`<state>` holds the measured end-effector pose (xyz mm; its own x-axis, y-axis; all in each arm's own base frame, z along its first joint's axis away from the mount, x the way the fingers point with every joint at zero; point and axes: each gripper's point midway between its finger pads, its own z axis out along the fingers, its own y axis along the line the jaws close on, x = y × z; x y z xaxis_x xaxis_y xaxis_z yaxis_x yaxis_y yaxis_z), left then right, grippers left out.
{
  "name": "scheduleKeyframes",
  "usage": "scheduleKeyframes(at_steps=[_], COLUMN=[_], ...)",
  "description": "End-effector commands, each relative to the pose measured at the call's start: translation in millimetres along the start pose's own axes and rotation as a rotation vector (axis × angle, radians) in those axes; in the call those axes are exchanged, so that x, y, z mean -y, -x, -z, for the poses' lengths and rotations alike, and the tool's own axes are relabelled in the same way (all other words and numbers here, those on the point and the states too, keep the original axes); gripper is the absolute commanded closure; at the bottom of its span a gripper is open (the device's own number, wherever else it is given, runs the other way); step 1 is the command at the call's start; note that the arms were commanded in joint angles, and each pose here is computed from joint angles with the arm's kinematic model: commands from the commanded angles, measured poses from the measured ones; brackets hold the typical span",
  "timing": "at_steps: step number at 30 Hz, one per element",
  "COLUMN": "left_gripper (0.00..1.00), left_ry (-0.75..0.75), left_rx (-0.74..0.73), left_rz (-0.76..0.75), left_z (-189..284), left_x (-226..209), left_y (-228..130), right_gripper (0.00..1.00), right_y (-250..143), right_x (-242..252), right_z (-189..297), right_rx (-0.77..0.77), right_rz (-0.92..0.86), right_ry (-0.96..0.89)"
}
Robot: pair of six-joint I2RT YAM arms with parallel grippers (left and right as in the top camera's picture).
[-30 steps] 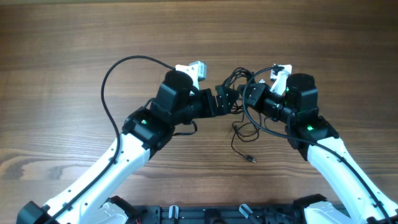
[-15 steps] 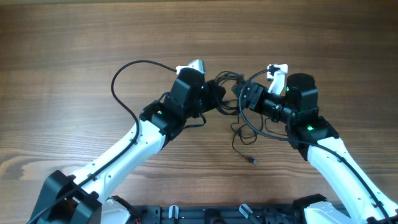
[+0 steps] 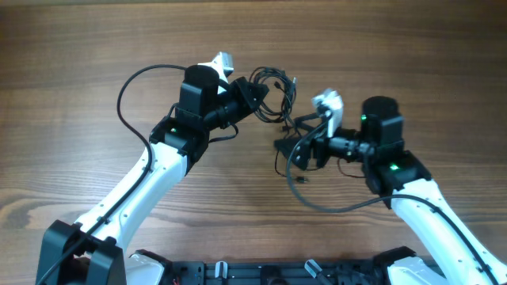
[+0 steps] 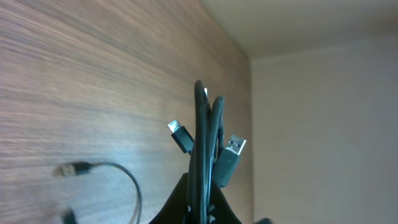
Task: Untangle cables
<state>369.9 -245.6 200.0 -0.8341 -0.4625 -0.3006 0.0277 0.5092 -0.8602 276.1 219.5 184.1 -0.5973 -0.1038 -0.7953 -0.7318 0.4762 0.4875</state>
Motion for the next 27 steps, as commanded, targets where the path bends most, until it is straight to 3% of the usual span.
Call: scheduleKeyframes(at_steps=[1,2,4,5,6,7,9,13,22,27], left_gripper=[0.96,0.96,0.96,0.96,0.96,0.96,0.96,0.96,0.96,0.96], left_ry=[-0.135,-0.155,-0.154,-0.149,-0.145,-0.139,-0.127,-0.112,-0.202,-0.171], left_rx=[-0.098,-0.107,-0.094,-0.08,-0.063,-0.044,-0.013,-0.001,-0.147,-0.142], left_rz=[-0.014,-0.02,-0.018,-0.013,-0.025,-0.052,-0.099,-0.243,-0.767,-0.807], left_z=[10,12,14,16,18,21,25,27,6,1], left_x=[31,34,32,29,26,22,15,9,34,33], left_y=[-12,-12,-6,0,6,14,25,28,-45,-51], right_gripper=[0.0,0.07,0.31,0.53,0.84,0.96,0.96,0.96,0.96,0.96], right_y=[-12,-14,-16,-17,-17,-17,-16,-9,36,53], right_x=[19,27,28,29,28,28,23,-16,-52,-40], right_z=[-16,-18,-19,-19,-19,-19,-18,-13,20,44], right_rx=[-0.048,-0.055,-0.061,-0.062,-0.059,-0.055,-0.047,-0.048,0.078,0.161], right_rz=[0.109,0.104,0.086,0.051,0.005,-0.037,-0.138,-0.119,-0.084,-0.115], right_ry=[-0.114,-0.151,-0.149,-0.15,-0.152,-0.153,-0.134,0.057,0.122,0.057])
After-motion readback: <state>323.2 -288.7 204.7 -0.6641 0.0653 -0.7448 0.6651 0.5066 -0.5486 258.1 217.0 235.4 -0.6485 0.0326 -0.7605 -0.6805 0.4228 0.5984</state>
